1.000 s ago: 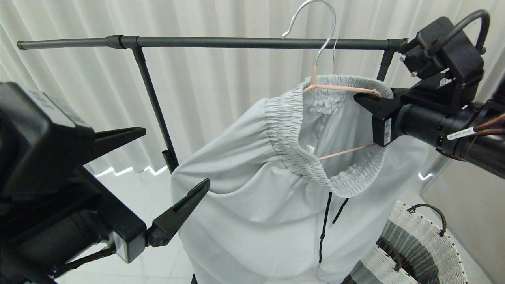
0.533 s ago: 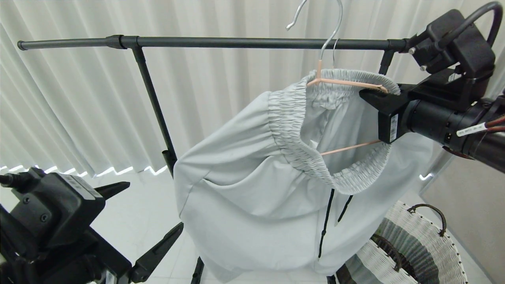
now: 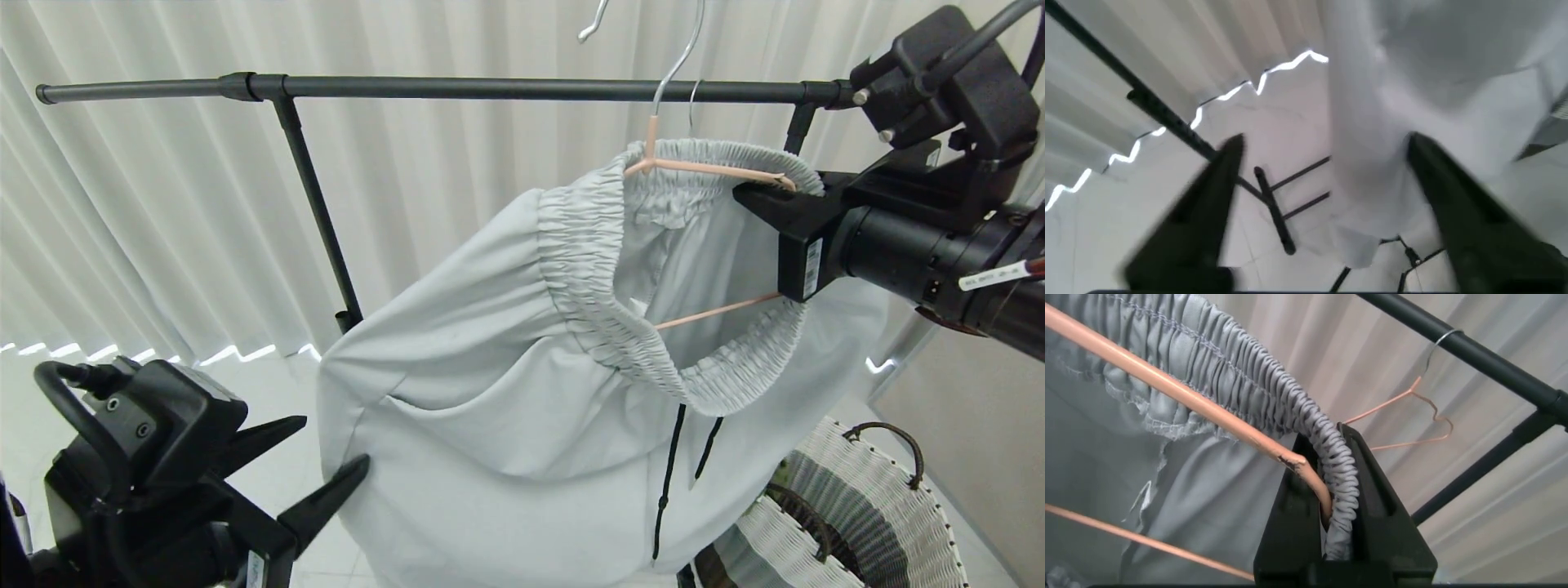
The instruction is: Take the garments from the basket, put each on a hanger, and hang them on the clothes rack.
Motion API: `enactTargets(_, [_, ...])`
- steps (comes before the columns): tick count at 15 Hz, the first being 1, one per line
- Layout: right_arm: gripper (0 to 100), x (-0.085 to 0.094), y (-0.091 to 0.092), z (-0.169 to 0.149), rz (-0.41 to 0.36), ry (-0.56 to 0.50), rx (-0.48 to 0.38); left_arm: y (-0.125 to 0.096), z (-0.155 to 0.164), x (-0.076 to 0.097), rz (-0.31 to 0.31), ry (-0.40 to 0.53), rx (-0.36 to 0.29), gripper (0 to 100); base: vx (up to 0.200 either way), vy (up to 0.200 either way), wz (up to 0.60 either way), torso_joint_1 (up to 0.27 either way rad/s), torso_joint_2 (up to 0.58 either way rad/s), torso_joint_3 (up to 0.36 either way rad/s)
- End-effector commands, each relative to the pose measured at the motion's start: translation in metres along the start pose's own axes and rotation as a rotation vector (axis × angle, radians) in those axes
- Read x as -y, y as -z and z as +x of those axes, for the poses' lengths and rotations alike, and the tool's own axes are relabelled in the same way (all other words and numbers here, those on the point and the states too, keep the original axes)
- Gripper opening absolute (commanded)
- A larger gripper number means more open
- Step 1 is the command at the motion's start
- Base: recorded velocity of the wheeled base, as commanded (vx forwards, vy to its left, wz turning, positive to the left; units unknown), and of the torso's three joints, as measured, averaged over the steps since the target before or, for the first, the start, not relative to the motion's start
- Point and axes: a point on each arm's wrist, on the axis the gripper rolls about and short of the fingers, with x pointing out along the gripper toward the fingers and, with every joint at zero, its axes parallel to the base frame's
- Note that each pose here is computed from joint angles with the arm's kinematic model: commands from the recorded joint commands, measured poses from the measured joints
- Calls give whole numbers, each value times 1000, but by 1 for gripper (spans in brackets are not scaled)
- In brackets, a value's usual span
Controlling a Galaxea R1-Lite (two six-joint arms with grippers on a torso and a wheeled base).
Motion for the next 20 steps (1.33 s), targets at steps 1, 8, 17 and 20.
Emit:
enactTargets(1, [0,0,-1,-2,0,-3,2,3,4,-5,-9,-38,-29,0,0,0,0,0,0,0])
enactTargets(8, [0,22,7,-6,-17,95,-71,26,-3,-37,-81,-272,-111,0,0,0,0,0,0,0])
enactTargets(17, [0,25,5,-4,-22,104,-94,20,-21,-33,-3,-240,-20,100,0,0,0,0,0,0])
enactTargets(20, [0,35,2,-1,-31,198,-162,18,-28,-34,109,-252,-3,100,0,0,0,0,0,0])
